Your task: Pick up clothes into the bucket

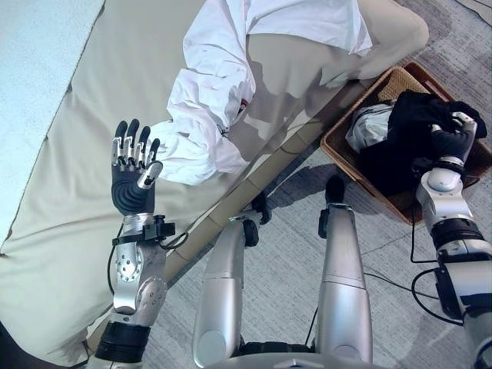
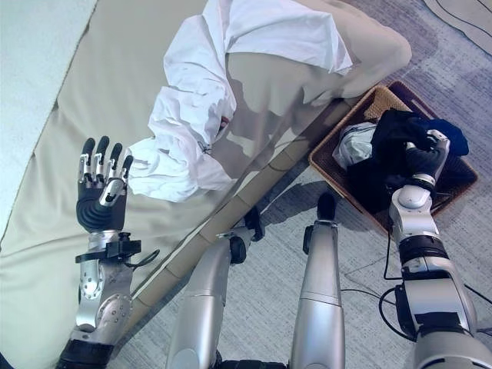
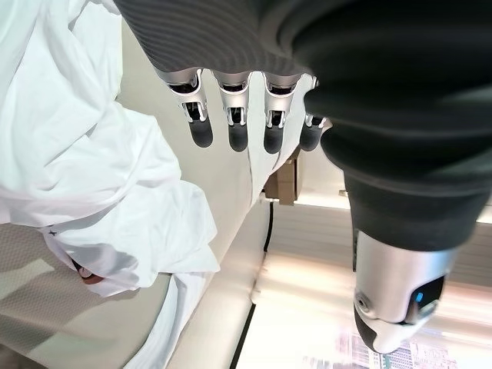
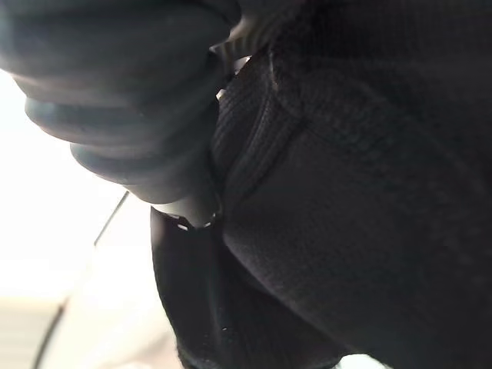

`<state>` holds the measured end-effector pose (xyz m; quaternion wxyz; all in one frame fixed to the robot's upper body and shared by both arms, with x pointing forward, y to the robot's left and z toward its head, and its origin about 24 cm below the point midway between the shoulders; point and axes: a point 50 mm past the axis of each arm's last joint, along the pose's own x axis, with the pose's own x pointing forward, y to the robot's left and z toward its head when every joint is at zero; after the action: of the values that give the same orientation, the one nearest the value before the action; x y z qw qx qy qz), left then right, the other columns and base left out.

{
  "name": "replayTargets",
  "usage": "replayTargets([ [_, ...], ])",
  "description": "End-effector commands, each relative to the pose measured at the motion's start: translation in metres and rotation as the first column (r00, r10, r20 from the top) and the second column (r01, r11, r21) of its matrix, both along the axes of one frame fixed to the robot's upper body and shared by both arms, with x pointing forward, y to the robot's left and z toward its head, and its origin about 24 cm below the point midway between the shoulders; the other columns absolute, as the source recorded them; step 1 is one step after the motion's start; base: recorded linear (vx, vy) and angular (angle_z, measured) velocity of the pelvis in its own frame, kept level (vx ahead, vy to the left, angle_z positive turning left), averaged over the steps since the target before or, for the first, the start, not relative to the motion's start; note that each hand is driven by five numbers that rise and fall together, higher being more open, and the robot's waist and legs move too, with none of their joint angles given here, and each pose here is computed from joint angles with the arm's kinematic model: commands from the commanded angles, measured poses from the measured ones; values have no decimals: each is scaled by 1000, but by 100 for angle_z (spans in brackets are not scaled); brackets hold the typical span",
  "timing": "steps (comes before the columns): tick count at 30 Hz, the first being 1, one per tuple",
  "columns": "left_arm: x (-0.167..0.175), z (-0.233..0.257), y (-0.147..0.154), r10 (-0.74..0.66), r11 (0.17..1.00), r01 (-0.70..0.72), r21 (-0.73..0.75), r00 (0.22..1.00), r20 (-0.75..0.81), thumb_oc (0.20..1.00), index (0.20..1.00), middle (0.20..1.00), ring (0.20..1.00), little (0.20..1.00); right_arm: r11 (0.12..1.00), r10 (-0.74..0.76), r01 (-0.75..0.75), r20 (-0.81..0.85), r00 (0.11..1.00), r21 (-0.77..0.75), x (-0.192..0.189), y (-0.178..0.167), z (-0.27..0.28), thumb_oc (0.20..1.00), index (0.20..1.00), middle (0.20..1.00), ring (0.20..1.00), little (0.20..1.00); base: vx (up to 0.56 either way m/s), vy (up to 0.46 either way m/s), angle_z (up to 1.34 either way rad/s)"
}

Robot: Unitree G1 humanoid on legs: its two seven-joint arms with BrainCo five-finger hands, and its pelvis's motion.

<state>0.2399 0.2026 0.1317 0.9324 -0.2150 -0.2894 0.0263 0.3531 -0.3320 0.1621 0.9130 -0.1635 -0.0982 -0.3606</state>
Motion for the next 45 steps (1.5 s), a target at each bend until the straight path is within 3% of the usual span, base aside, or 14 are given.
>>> replayTargets([
  [1, -15, 13, 1, 26, 999, -23, -25, 995, 99, 1000, 1000, 1000, 1000, 1000, 981, -56, 35, -103, 993, -189, 0, -10, 7, 200, 200, 200, 200, 200, 0, 0, 0],
  [5, -16, 16, 3, 44, 999, -41, -31, 993, 107, 1000, 1000, 1000, 1000, 1000, 954, -97, 39, -183, 978, -298, 7, -7, 13, 200, 200, 200, 200, 200, 0, 0, 0],
  [8, -17, 17, 3, 47, 998, -44, -35, 993, 109, 1000, 1000, 1000, 1000, 1000, 900, -65, -52, -251, 966, -434, 16, 7, 18, 200, 200, 200, 200, 200, 0, 0, 0],
  [12, -18, 16, 2, 43, 999, -40, -27, 993, 107, 1000, 1000, 1000, 1000, 1000, 861, -27, -119, -278, 960, -494, 20, 18, 19, 200, 200, 200, 200, 200, 0, 0, 0],
  [20, -14, 20, 5, 68, 997, -63, -44, 990, 122, 1000, 1000, 1000, 1000, 1000, 879, -31, -121, -309, 950, -461, 19, 20, 4, 203, 203, 203, 203, 203, 0, 0, 0],
  [21, -14, 21, 5, 73, 997, -68, -44, 989, 125, 1000, 1000, 1000, 1000, 1000, 888, -39, -108, -307, 951, -446, 19, 19, 2, 589, 589, 589, 589, 589, 0, 0, 0],
  [22, -14, 21, 5, 73, 997, -68, -44, 989, 125, 1000, 1000, 1000, 1000, 1000, 888, -39, -108, -307, 951, -446, 19, 19, 2, 843, 843, 843, 843, 843, 0, 0, 0],
  [23, -13, 22, 6, 84, 996, -79, -43, 988, 128, 1000, 1000, 1000, 1000, 1000, 904, -54, -85, -310, 949, -419, 18, 18, -4, 1000, 1000, 1000, 1000, 1000, 0, 0, 0],
  [36, -3, 23, 12, 191, 981, -195, 21, 973, 127, 1000, 1000, 1000, 1000, 1000, 963, 8, -59, -192, 981, -263, 7, 37, -32, 1000, 1000, 1000, 1000, 1000, -17, 12, -3],
  [45, 2, 9, 21, 270, 954, -276, 115, 961, 65, 1000, 1000, 1000, 1000, 1000, 990, 136, -136, 7, 991, -26, -27, 61, -63, 1000, 1000, 1000, 1000, 1000, 44, -30, 5],
])
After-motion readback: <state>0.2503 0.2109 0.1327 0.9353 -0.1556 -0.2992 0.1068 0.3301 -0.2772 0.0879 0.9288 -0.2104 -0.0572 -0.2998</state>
